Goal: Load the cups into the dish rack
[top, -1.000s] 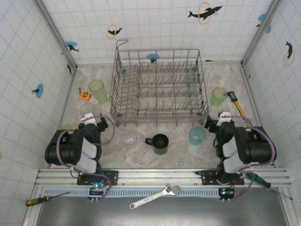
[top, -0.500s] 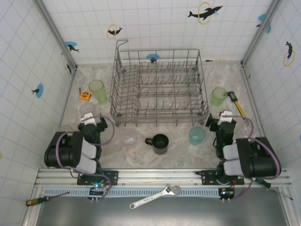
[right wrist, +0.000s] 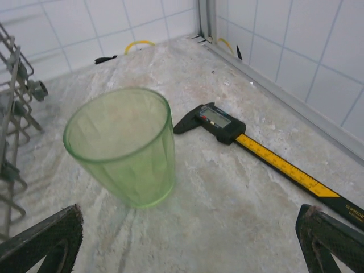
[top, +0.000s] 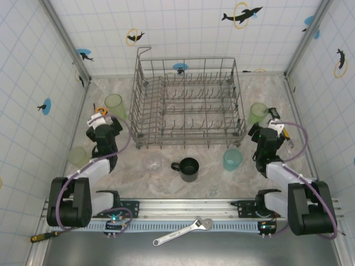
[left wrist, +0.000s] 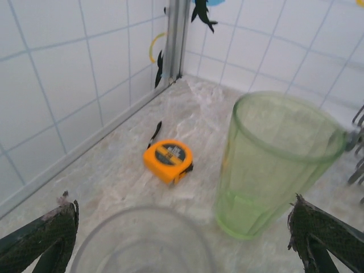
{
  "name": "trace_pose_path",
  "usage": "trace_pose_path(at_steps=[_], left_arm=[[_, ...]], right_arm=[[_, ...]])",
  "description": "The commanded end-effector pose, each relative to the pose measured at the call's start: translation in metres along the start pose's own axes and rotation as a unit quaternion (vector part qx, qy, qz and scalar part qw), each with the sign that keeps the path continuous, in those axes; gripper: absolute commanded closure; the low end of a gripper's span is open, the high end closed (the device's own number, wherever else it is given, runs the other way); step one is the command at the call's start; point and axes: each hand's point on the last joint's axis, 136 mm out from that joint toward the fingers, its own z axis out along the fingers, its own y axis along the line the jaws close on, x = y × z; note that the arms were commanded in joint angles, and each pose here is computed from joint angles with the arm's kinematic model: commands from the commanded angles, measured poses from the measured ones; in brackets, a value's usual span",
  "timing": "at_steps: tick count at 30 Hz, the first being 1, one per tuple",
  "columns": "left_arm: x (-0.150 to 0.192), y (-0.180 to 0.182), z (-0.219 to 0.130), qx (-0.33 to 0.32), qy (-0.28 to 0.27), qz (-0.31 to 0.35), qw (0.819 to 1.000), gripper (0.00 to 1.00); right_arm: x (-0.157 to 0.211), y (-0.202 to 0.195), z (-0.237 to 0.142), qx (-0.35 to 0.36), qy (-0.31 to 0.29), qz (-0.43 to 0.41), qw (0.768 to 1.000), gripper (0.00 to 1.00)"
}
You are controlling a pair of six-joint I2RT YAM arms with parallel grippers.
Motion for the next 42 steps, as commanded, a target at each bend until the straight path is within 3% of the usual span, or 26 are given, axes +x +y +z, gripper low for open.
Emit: trace_pose_path(at_steps=[1, 6, 14, 24, 33, 42], left_arm=[[-0.004, 0.0, -0.008, -0.026, 0.067, -0.066, 0.995, 0.02], [-0.021, -0.027, -0.028, 0.03, 0.135, -0.133, 0.981, 0.03], [-0.025, -0.062, -0.077, 0.114, 0.219, -0.141, 0.959, 0.02], [0.021, -0.058, -0.127, 0.129, 0.326, -0.138, 0.926, 0.03], [0.044, -0.079, -0.156, 0.164, 0.356, -0.122, 0.912, 0.02], [0.073, -0.104, -0.178, 0.181, 0.374, -0.031, 0.909, 0.03]], right_arm=[[0.0, -0.002, -0.002, 0.02, 0.043, 0.006, 0.999, 0.01], [0.0, 0.013, -0.001, -0.005, 0.091, -0.011, 0.996, 0.01], [0.006, 0.031, 0.001, -0.031, 0.154, -0.029, 0.987, 0.01], [-0.005, 0.036, 0.004, -0.021, 0.161, -0.045, 0.986, 0.01], [-0.005, 0.055, 0.0, -0.031, 0.183, -0.051, 0.981, 0.01], [0.001, 0.054, -0.009, -0.032, 0.2, -0.068, 0.977, 0.01]])
